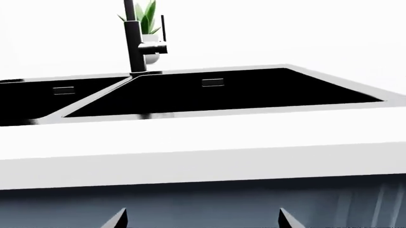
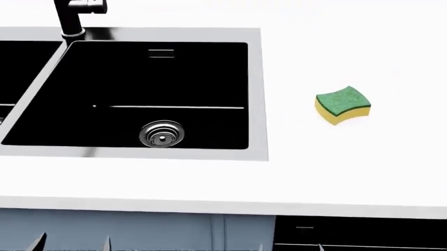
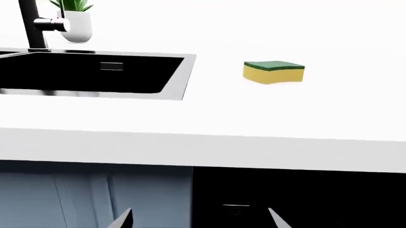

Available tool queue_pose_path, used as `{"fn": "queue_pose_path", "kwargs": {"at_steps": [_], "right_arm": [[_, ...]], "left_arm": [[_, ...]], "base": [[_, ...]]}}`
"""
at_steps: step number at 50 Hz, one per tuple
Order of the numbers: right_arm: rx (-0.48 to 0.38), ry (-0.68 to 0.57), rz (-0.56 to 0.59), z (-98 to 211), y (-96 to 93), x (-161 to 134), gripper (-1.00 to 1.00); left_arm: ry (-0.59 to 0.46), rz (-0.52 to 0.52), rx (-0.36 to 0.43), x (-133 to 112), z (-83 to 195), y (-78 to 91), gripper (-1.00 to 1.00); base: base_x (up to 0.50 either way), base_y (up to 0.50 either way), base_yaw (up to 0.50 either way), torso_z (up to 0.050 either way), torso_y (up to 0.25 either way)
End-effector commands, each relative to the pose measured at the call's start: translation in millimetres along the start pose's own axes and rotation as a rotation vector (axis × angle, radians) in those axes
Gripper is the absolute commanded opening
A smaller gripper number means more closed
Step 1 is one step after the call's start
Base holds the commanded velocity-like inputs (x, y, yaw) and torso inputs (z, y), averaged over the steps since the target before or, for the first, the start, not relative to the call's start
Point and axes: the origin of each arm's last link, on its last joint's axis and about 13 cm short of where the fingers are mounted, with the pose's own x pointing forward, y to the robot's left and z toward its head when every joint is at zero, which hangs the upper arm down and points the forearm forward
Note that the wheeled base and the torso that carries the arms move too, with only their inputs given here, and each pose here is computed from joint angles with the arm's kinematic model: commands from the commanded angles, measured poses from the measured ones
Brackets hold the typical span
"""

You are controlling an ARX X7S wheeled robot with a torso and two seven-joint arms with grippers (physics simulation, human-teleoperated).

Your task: Pick the pan and sponge and place them into the sink. Then turn on the water.

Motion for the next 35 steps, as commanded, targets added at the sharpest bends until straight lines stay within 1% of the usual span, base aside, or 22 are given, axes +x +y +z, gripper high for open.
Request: {"fn": "queue_pose_path", "kwargs": {"at_steps": [1,2,3,5,8,9,10,12,13,14,18,19,22,24,26,27,28,29,32,33,34,35], "right_arm": [[0.002,-0.002,0.001,1,1.6,-1,1.0],[-0.014,0.016,-0.004,0,1.5,0,1.0],[-0.001,0.012,-0.001,0,1.7,0,1.0],[-0.01,-0.002,0.0,3,2.4,0,1.0],[-0.006,-0.014,-0.017,9,2.0,-2,1.0],[-0.012,-0.021,-0.028,14,1.2,-4,1.0],[-0.014,-0.022,-0.03,16,0.8,-3,1.0],[-0.015,-0.023,-0.027,19,1.0,-2,1.0],[-0.025,-0.021,-0.026,23,1.3,-1,1.0],[-0.025,-0.023,-0.025,26,1.5,-1,1.0],[-0.039,-0.046,-0.01,55,0.6,7,1.0],[-0.038,-0.06,-0.001,62,0.6,9,1.0],[-0.025,-0.074,-0.003,73,-1.5,11,1.0],[-0.007,-0.11,-0.011,87,-5.1,9,1.0],[-0.02,-0.134,-0.01,102,-7.8,7,1.0],[-0.034,-0.135,-0.034,111,-11.3,6,1.0],[-0.028,-0.14,-0.029,116,-13.3,6,1.0],[-0.026,-0.163,-0.031,126,-16.8,5,1.0],[-0.054,-0.187,-0.039,150,-26.9,3,1.0],[-0.021,-0.23,-0.006,161,-30.4,2,1.0],[-0.056,-0.211,-0.03,167,-34.5,2,1.0],[-0.061,-0.22,-0.026,172,-37.0,2,1.0]], "left_arm": [[0.017,0.004,-0.001,1,-1,-0.9,1.0],[0.02,0.004,-0.03,0,0,-0.3,1.0],[0.013,0.004,-0.014,0,0,0.4,1.0],[0.014,0.001,-0.019,-1,1,0.7,1.0],[0.033,0.003,-0.038,-3,3,2.3,1.0],[0.052,-0.005,-0.057,-3,5,3.2,1.0],[0.05,0.008,-0.061,1,7,5.2,1.0],[0.041,0.003,-0.051,3,13,3.3,1.0],[0.032,-0.021,-0.026,3,16,-0.4,1.0],[0.035,-0.022,-0.034,2,18,-1.8,1.0],[0.031,-0.041,-0.026,1,33,-6.5,1.0],[0.024,-0.052,-0.029,2,40,-9.2,1.0],[-0.014,-0.049,-0.037,3,59,-7.5,1.0],[-0.035,-0.051,-0.036,4,76,-5.6,1.0],[-0.039,-0.067,-0.033,5,86,-5.0,1.0],[-0.047,-0.064,-0.034,6,95,-2.6,1.0],[-0.056,-0.071,-0.029,7,99,-1.5,1.0],[-0.069,-0.061,-0.042,10,110,0.9,1.0],[-0.085,-0.067,-0.033,11,130,10.7,1.0],[-0.086,-0.065,-0.024,14,138,14.6,1.0],[-0.088,-0.067,-0.014,14,141,15.6,1.0],[-0.087,-0.076,-0.03,17,153,17.9,1.0]], "base": [[0.0,0.0,0.0,0.0,0.0],[0.0,0.0,0.0,0.0,0.0],[0.0,0.0,0.0,0.0,0.0],[0.0,0.0,0.0,0.0,0.0],[0.0,0.0,0.0,0.0,0.0],[0.0,0.0,0.0,0.0,0.0],[0.0,0.0,0.0,0.0,0.0],[0.0,0.0,0.0,0.0,0.0],[0.0,0.0,0.0,0.0,0.0],[0.0,0.0,0.0,0.0,0.0],[0.0,0.0,0.0,0.0,0.0],[0.0,0.0,0.0,0.0,0.0],[0.0,0.0,0.0,0.0,0.0],[0.0,0.0,0.0,0.0,0.0],[0.0,0.0,0.0,0.0,0.0],[0.0,0.0,0.0,0.0,0.0],[0.0,0.0,0.0,0.0,0.0],[0.0,0.0,0.0,0.0,0.0],[0.0,0.0,0.0,0.0,0.0],[0.0,0.0,0.0,0.0,0.0],[0.0,0.0,0.0,0.0,0.0],[0.0,0.0,0.0,0.0,0.0]]}}
